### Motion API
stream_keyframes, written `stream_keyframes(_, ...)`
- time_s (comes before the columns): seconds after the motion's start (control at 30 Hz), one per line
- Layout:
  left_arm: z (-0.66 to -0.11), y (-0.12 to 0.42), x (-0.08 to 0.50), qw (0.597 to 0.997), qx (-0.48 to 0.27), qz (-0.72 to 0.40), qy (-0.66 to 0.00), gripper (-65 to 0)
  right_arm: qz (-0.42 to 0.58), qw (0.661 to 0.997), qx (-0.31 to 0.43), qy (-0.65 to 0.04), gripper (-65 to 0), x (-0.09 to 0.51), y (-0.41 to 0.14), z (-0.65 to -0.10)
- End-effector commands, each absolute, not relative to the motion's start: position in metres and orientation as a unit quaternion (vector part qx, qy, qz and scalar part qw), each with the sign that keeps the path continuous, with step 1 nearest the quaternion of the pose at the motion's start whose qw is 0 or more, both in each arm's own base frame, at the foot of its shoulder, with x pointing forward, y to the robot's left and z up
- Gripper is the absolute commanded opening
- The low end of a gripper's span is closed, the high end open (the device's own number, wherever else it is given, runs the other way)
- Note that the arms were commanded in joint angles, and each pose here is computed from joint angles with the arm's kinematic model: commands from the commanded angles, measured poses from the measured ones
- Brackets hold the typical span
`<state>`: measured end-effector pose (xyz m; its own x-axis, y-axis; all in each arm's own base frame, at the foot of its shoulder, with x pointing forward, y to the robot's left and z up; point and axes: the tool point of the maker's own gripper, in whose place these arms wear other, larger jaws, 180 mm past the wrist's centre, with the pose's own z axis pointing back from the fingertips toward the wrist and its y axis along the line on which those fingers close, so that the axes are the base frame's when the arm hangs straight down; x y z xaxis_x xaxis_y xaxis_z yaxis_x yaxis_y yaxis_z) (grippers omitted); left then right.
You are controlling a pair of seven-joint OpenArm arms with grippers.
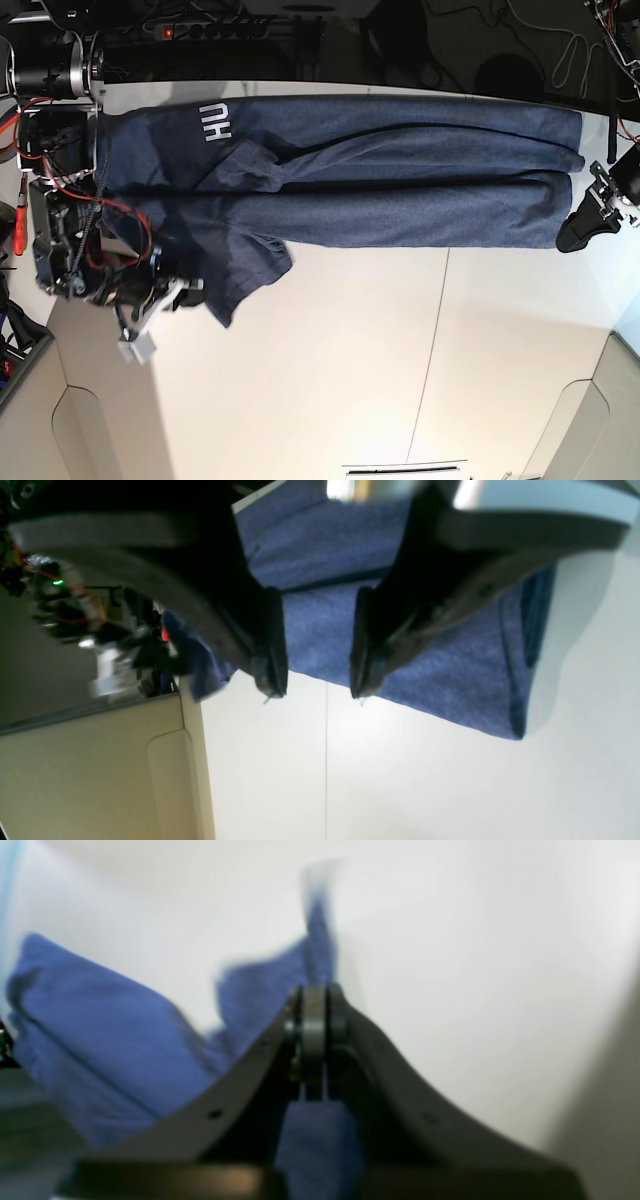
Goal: Layout the t-shirt on the table in an organized manner, then fold the t-shirt properly
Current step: 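Press and tuck the sleeve end with the right gripper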
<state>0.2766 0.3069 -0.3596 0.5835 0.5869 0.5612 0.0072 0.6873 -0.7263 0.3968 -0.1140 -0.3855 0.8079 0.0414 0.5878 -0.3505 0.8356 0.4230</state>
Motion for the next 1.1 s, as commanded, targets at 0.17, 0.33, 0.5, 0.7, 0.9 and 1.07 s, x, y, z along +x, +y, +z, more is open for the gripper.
stream_keyframes(0.17, -0.342, 0.315, 0.284, 0.807, -0.350, 0.165, -0.445, -40.5, 0.183, 0.893, 0.244, -0.332, -65.0, 0.360, -0.101, -0.347)
stream_keyframes(0.33, -0.342, 0.316, 0.284, 0.807, -0.349, 0.166, -0.446, -40.5, 0.205, 0.892, 0.249, -0.316, -65.0, 0.301, -0.088, -0.358)
stream_keyframes(0.5, -0.342, 0.316, 0.284, 0.807, -0.350, 0.166, -0.447, -40.5, 0.197, 0.896, 0.279, -0.284, -65.0, 0.255, -0.077, -0.374)
stream_keyframes(0.7, -0.340, 0.317, 0.285, 0.803, -0.348, 0.169, -0.453, -40.5, 0.182, 0.895, 0.312, -0.261, -59.1, 0.232, -0.065, -0.383)
stream_keyframes(0.9, -0.340, 0.318, 0.285, 0.803, -0.348, 0.169, -0.453, -40.4, 0.185, 0.879, 0.351, -0.266, -29.4, 0.225, -0.054, -0.375)
stream_keyframes(1.07, -0.340, 0.326, 0.280, 0.803, -0.340, 0.177, -0.456, -40.5, 0.189, 0.876, 0.369, -0.245, -30.5, 0.214, -0.049, -0.375)
